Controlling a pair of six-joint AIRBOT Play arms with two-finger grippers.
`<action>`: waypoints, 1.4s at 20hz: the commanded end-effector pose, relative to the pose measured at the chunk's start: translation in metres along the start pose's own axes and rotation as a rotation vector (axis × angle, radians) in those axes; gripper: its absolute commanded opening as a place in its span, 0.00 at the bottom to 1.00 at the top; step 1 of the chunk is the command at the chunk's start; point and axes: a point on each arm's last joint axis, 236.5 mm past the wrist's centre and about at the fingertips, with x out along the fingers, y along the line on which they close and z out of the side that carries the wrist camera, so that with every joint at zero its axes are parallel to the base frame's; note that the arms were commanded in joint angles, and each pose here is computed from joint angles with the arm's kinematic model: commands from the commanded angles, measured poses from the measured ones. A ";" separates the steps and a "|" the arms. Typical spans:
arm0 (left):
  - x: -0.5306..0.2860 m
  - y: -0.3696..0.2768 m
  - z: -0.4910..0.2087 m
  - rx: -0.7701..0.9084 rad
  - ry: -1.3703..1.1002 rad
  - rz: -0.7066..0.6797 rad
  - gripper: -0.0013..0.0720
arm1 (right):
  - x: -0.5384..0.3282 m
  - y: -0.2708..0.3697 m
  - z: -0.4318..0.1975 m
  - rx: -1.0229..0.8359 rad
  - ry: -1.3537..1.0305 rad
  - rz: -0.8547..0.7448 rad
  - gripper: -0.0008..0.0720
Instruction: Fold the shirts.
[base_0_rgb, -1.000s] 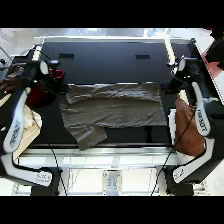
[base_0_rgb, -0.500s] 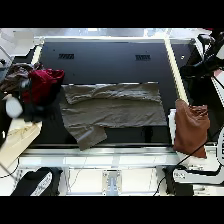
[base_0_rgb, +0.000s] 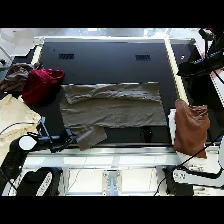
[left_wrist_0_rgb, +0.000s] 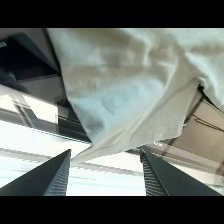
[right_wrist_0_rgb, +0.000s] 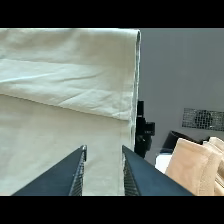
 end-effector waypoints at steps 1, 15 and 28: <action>0.017 0.004 -0.004 -0.088 0.027 -0.019 0.70 | -0.001 0.002 0.001 -0.006 -0.004 0.009 0.39; 0.059 -0.041 0.020 -0.108 0.016 -0.184 0.03 | -0.003 0.006 -0.016 -0.010 0.060 0.023 0.38; 0.050 -0.064 0.034 -0.044 -0.026 -0.245 0.03 | 0.104 0.063 -0.272 1.003 -0.092 0.308 0.38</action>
